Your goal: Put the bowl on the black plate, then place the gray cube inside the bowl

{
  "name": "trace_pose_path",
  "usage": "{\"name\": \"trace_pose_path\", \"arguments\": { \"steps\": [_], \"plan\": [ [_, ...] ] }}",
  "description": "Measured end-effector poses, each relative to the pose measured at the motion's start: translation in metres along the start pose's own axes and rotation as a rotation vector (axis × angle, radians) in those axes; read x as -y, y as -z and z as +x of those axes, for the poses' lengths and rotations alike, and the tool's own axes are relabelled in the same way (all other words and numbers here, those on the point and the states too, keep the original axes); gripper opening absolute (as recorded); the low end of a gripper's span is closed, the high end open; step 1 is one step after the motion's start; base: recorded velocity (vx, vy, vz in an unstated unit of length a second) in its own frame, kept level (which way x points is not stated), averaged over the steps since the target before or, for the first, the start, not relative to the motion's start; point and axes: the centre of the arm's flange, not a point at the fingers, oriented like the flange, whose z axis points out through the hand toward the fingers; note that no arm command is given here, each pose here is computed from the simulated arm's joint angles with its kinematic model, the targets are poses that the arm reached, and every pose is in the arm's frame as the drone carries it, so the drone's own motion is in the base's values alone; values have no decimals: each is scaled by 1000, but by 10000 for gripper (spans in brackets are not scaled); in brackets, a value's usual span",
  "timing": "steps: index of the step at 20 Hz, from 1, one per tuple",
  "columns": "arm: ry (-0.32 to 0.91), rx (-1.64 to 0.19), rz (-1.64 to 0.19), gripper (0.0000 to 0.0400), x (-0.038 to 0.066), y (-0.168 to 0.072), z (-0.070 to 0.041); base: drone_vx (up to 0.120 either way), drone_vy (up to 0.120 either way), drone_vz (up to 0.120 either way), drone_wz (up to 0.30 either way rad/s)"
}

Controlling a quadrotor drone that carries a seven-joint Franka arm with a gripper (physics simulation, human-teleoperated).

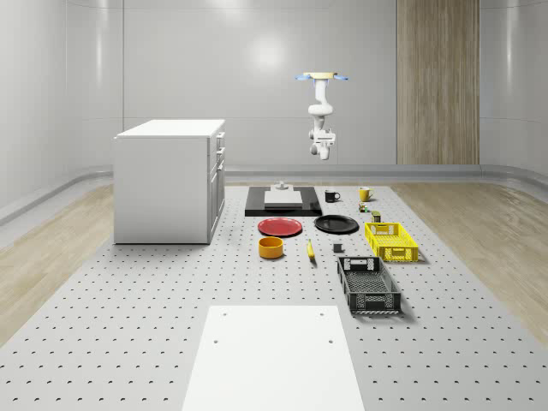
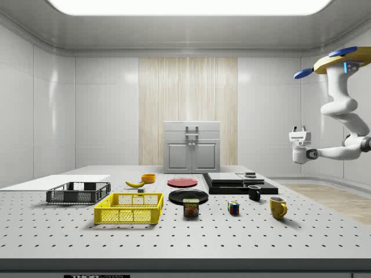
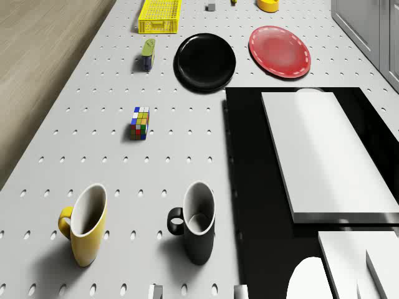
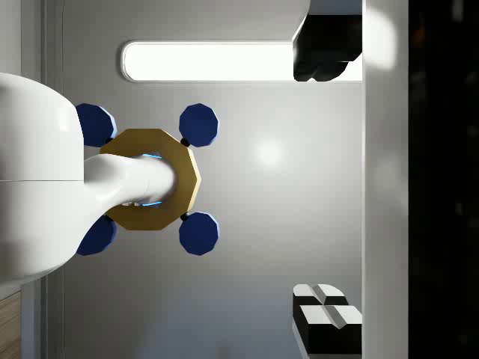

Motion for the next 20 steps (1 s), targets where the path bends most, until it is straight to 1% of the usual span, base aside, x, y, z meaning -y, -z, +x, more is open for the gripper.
{"name": "trace_pose_path", "arguments": {
  "steps": [5, 7, 10, 13, 20],
  "plan": [
    [0, -3, 3, 400, -3, 37, -3, 0, 0, 0, 0],
    [0, -4, 4, 400, -2, 50, -2, 40, -100, 0, 0],
    [0, -6, 6, 400, -1, 66, -1, 120, -120, 0, 0],
    [0, -7, 7, 400, -1, 78, -1, 120, -120, 0, 0],
    [0, -11, 11, 400, 0, 90, 0, 120, -120, 0, 0]
  ]
}}
